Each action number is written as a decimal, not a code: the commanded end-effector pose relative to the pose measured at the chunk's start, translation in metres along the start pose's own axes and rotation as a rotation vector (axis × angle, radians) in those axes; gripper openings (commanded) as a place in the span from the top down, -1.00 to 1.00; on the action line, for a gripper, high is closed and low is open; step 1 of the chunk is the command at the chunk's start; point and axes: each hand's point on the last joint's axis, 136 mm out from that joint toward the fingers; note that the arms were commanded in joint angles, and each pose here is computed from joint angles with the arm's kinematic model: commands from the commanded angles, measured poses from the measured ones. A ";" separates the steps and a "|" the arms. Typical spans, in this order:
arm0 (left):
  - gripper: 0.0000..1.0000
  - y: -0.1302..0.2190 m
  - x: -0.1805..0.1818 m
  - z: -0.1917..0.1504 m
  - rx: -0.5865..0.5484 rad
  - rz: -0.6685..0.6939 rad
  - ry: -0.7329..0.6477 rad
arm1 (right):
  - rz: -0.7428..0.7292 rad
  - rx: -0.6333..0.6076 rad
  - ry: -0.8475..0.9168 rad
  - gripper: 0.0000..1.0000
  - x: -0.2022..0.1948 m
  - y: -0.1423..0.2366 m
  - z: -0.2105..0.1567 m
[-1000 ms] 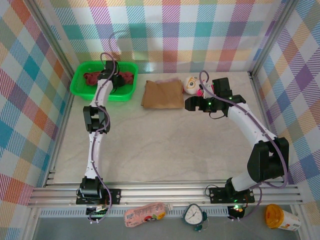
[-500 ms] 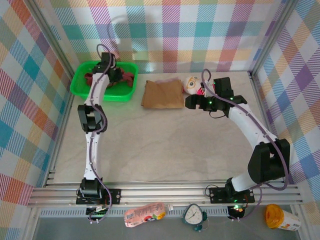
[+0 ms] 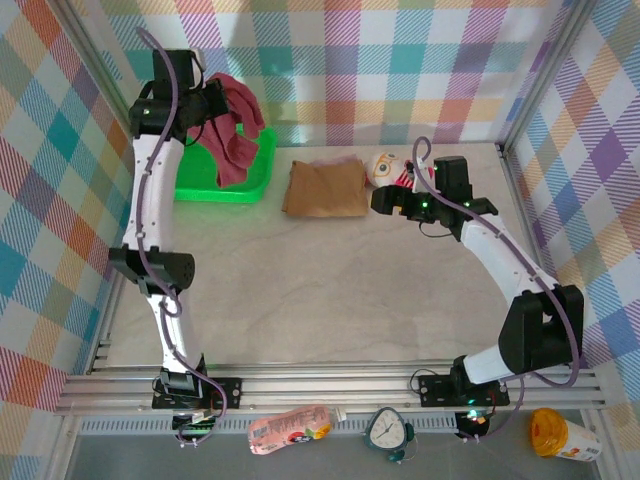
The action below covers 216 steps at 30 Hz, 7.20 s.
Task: Fold and stack the tank tops
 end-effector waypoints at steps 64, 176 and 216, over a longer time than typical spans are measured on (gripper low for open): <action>0.40 -0.015 -0.166 -0.419 0.901 -0.379 -0.003 | -0.318 0.360 -0.241 0.29 -0.128 -0.023 -0.183; 0.14 -0.016 0.050 -0.390 0.999 0.393 -0.431 | -0.497 0.556 0.234 0.05 -0.080 -0.025 -0.213; 0.17 0.056 0.039 -0.493 1.145 0.383 -0.447 | -0.342 0.447 0.090 0.91 -0.064 0.013 -0.168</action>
Point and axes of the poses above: each hand's point on the last joint's axis, 136 mm out from that joint toward the fingers, its own y axis back along the fingers, its own x axis along the line the jaws close on, z = x × y, and after that the axes turned 7 degrees about -y, right-handed
